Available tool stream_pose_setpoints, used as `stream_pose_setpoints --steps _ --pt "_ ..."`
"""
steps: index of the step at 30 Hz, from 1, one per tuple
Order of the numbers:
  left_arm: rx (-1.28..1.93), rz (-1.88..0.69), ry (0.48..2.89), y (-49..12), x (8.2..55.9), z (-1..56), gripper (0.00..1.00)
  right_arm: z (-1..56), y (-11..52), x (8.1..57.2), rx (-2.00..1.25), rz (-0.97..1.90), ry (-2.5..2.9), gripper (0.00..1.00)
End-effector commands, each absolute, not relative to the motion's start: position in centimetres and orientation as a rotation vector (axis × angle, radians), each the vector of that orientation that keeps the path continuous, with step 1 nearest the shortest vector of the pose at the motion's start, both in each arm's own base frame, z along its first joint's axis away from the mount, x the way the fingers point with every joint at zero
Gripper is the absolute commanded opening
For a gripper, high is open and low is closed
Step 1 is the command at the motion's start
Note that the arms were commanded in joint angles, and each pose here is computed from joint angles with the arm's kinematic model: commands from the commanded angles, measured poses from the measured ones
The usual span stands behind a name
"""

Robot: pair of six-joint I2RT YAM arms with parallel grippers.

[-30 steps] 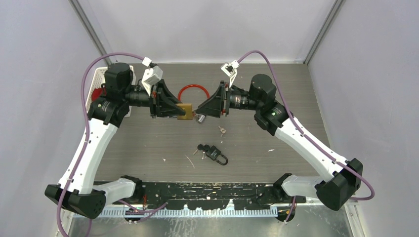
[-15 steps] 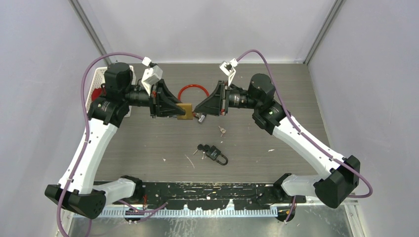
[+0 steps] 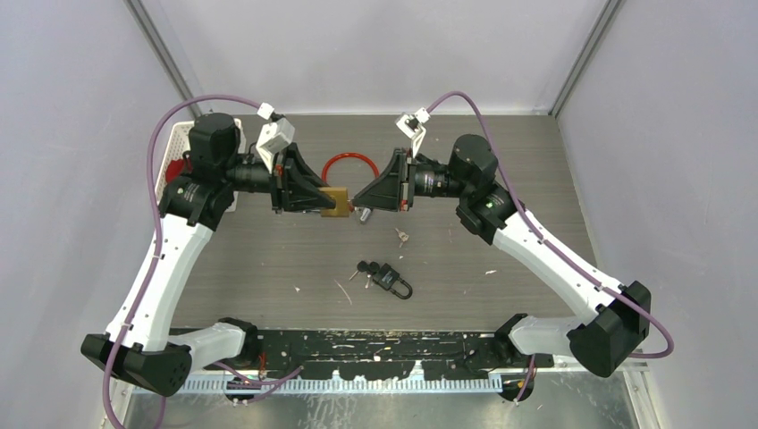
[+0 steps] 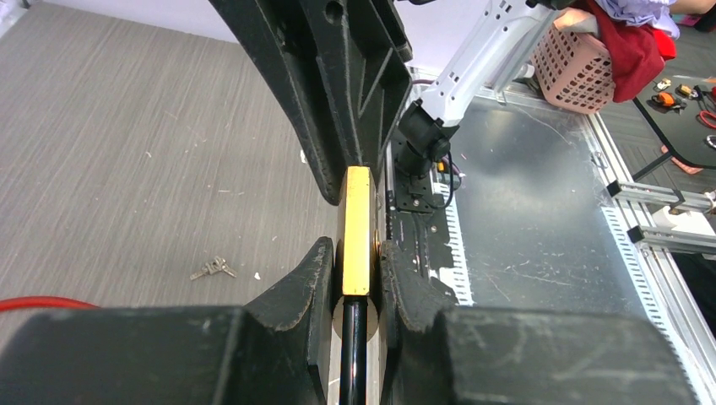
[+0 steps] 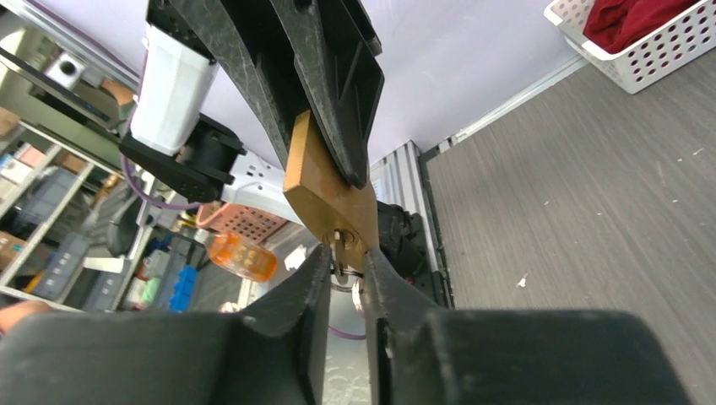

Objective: Unlock with the key
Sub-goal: Unlock the lock.

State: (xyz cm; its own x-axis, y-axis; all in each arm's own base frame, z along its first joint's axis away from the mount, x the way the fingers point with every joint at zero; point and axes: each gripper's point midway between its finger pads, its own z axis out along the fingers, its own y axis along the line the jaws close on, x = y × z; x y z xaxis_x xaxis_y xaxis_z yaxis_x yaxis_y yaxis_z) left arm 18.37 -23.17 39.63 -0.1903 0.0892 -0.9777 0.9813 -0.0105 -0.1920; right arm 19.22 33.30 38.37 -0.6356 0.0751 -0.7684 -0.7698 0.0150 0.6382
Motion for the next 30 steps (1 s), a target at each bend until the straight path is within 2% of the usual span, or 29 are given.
stream_pose_setpoints --steps 1,3,4,20,30 --pt "1.263 -1.269 1.231 -23.1 17.0 43.1 0.0 40.2 32.9 18.1 -0.748 1.724 1.567 0.14" --pt "1.261 -1.263 1.232 -23.1 17.1 43.0 0.0 40.3 33.0 18.4 -0.724 1.73 1.568 0.04" --pt "1.261 -1.254 1.229 -23.0 17.2 43.0 0.0 40.4 33.0 18.4 -0.706 1.745 1.575 0.01" --pt "1.382 -0.786 1.033 -22.1 20.3 43.6 0.0 38.7 34.4 19.8 -0.375 1.94 1.742 0.01" --pt "1.56 -0.488 0.865 -21.8 20.3 42.4 0.0 39.3 35.2 19.8 -0.299 2.029 1.744 0.01"
